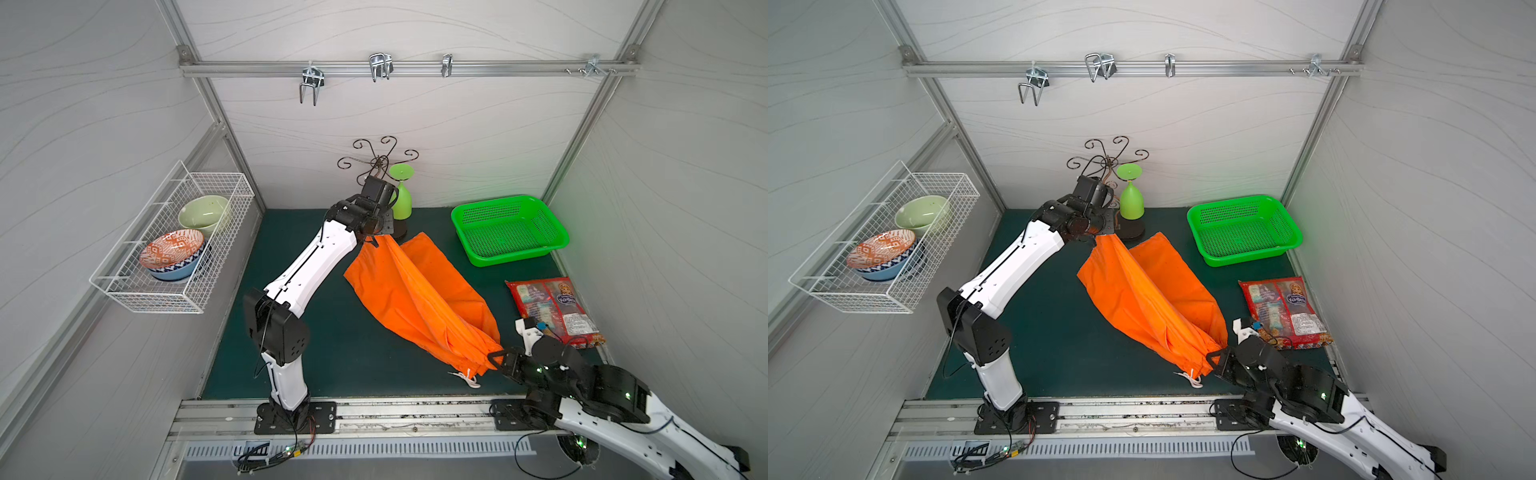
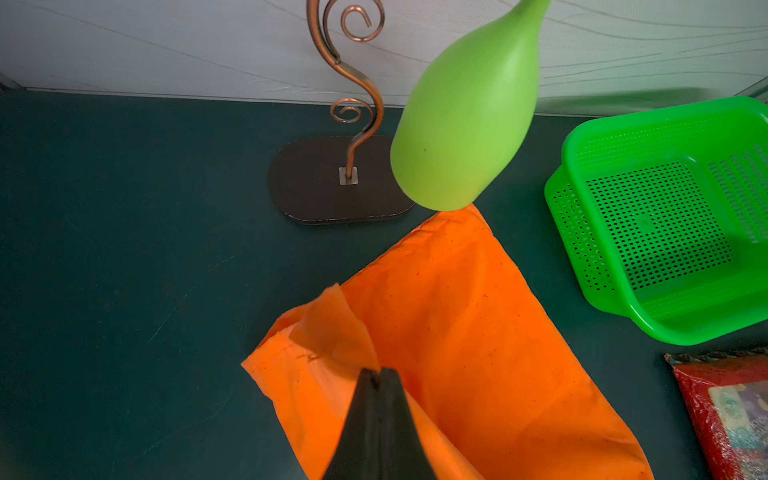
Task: Roll up the shorts
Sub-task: Fold the shorts at the center of the board.
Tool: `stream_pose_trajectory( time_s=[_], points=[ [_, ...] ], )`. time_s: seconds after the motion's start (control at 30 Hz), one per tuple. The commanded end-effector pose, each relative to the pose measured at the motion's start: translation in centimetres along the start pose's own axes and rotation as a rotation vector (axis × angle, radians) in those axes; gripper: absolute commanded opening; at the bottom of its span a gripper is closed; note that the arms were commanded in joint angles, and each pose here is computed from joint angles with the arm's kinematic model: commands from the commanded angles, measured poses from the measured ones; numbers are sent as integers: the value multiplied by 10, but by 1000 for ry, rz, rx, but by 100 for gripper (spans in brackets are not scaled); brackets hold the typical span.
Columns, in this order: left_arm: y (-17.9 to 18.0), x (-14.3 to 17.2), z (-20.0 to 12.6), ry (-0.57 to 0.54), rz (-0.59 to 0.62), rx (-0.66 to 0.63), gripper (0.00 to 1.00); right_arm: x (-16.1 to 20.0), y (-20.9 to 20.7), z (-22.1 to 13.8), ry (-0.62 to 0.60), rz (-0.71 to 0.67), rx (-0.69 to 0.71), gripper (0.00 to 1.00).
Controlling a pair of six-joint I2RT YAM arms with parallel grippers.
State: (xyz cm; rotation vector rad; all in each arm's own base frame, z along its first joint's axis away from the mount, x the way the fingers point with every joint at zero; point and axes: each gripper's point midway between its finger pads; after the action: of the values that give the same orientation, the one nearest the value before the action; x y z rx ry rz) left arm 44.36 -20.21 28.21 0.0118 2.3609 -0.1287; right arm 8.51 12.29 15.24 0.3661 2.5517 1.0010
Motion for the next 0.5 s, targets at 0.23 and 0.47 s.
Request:
stream_pose_trajectory(
  time_s=[0.23,0.47],
  points=[
    [3,-76,-9,-260,-44,-63,0,9,-68,-3,14,39,289,0],
    [-13,-83,-7,-271,-37,-42,0,-4,-81,-18,-72,106,322,0]
  ],
)
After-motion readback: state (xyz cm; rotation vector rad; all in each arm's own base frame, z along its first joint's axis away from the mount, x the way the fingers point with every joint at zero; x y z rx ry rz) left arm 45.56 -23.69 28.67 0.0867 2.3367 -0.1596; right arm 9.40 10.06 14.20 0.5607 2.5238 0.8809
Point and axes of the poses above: each gripper's point midway between its finger pads, its own z axis out along the fingers, its own y axis along the line the jaws close on, x = y × z, and after that the axes turned 2 degrees about z, right-handed
